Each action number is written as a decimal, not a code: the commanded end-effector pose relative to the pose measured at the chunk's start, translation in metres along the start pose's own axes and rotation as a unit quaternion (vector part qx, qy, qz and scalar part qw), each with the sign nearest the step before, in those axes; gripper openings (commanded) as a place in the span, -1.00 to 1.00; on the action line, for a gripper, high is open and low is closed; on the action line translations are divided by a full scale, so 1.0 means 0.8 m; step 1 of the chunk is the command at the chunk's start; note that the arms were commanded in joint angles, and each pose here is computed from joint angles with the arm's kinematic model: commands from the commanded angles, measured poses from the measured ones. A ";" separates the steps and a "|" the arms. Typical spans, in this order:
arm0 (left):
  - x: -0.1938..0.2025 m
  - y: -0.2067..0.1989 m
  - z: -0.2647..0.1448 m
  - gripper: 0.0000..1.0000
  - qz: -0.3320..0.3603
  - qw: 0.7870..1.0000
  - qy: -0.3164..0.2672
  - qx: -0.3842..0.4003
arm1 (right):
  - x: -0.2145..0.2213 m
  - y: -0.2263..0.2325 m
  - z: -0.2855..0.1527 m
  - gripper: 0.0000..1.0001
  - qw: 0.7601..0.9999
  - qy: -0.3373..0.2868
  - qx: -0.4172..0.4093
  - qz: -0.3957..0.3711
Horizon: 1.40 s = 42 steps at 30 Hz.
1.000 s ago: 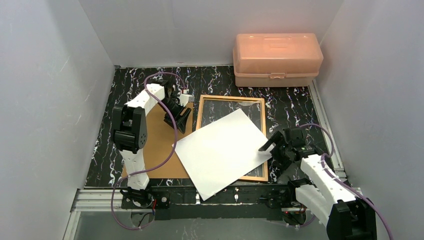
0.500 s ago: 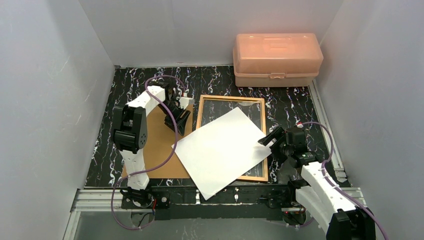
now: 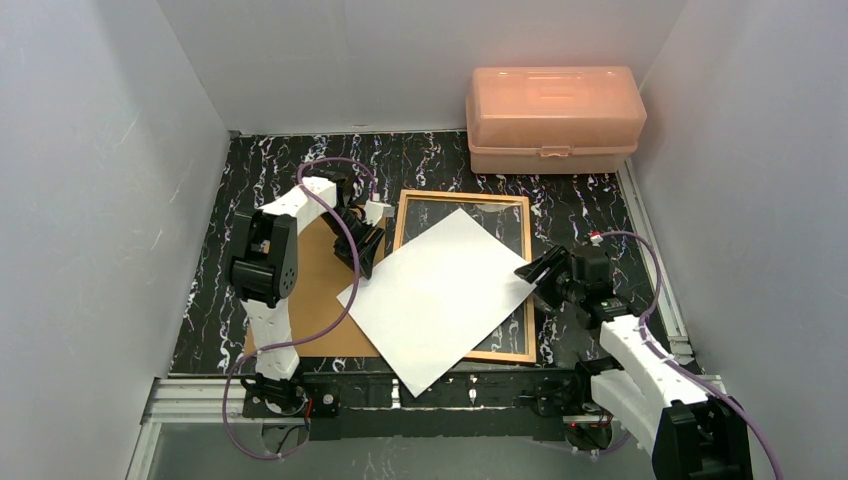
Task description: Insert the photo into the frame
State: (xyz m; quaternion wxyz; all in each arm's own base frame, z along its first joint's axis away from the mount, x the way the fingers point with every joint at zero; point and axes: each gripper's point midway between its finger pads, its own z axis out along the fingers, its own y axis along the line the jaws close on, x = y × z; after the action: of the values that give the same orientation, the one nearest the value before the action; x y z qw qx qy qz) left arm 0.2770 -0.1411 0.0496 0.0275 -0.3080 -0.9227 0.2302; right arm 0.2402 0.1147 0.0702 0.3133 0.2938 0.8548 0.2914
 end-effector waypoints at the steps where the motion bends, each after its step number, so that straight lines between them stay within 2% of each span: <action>1: 0.005 -0.004 0.005 -0.16 -0.007 1.000 0.008 0.008 | -0.025 0.052 -0.003 0.27 0.997 -0.024 -0.077 -0.019; 11: 0.009 -0.004 0.012 -0.24 -0.013 1.000 0.015 0.013 | -0.011 0.078 0.018 0.21 0.989 0.017 -0.144 -0.007; 18: 0.012 -0.007 0.013 -0.26 -0.020 1.000 0.016 0.018 | 0.016 0.069 0.032 0.19 0.987 0.063 -0.144 -0.011; 21: 0.015 -0.008 0.015 -0.27 -0.024 0.999 0.019 0.020 | 0.031 0.068 0.035 0.12 0.987 0.076 -0.138 -0.024; 24: 0.016 -0.011 0.014 -0.28 -0.025 0.999 0.017 0.024 | 0.034 0.073 0.036 -0.12 0.988 0.072 -0.135 -0.034; 28: 0.017 -0.015 0.008 -0.28 -0.024 0.999 0.016 0.025 | 0.010 0.094 0.036 -0.60 0.988 0.048 -0.132 -0.062; 30: 0.016 -0.018 0.003 -0.28 -0.023 0.999 0.013 0.027 | -0.006 0.100 0.038 -0.73 0.990 0.033 -0.114 -0.080; 35: 0.015 -0.027 -0.010 -0.26 -0.013 0.999 0.007 0.029 | -0.039 0.125 0.050 -0.97 0.984 0.029 -0.087 -0.151; 37: 0.015 -0.030 -0.017 -0.23 -0.009 0.999 0.005 0.030 | -0.046 0.123 0.058 -0.97 0.978 0.055 -0.051 -0.196; 42: 0.008 -0.038 -0.039 -0.07 0.001 0.999 -0.010 0.032 | -0.054 0.129 0.072 -0.97 0.943 0.149 -0.008 -0.298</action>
State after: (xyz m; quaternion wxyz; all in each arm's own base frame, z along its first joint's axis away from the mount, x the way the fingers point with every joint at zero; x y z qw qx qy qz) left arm 0.2571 -0.1404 0.0523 0.0643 -0.2915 -0.9227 0.2439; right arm 0.3505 0.1833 0.1317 0.3221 0.0787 0.8954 0.2972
